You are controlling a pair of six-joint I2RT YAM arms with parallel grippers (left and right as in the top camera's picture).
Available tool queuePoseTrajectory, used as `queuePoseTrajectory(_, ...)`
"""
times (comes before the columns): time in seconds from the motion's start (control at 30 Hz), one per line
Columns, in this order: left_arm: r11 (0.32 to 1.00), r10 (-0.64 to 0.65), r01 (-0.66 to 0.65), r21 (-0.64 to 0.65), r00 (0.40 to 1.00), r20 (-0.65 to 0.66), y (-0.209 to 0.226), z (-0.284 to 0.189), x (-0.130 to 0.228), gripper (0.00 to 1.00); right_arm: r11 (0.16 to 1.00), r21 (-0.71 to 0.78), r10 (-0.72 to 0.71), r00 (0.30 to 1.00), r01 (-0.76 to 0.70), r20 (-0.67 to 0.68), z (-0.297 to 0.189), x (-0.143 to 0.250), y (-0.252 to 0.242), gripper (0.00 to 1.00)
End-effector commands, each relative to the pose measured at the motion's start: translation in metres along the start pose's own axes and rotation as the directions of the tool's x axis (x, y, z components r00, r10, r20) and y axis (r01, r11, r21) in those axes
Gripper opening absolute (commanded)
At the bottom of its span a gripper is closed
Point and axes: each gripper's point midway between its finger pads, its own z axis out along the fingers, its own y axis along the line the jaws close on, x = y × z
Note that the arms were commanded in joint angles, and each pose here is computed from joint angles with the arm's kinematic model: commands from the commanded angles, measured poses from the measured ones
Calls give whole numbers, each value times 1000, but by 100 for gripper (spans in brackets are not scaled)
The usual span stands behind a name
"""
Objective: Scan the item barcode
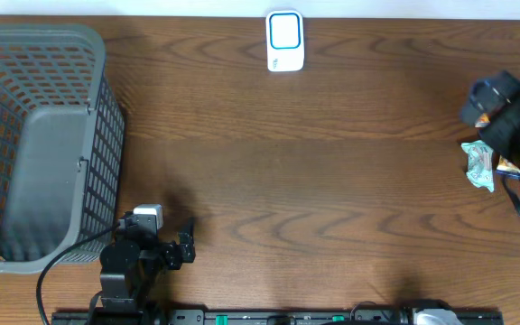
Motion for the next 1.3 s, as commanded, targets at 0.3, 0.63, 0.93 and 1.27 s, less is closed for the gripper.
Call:
queuePoseTrajectory(0.3, 1000, -12, 12, 8, 1000, -14, 0, 2, 5, 98, 994, -110, 15, 978, 8, 208, -97, -2, -26, 99)
queuePoseTrajectory(0.63, 1000, -12, 12, 8, 1000, -14, 0, 2, 5, 98, 926, -96, -284, 840, 366, 463, -165, 7, -44, 99)
queuePoseTrajectory(0.93, 1000, -12, 12, 8, 1000, -14, 0, 2, 5, 98, 807, -91, -358, 605, 584, 711, -167, 52, -44, 99)
queuePoseTrajectory(1.27, 1000, -12, 12, 8, 1000, -14, 0, 2, 5, 98, 743, -137, -238, 450, 655, 861, -83, 91, -30, 99)
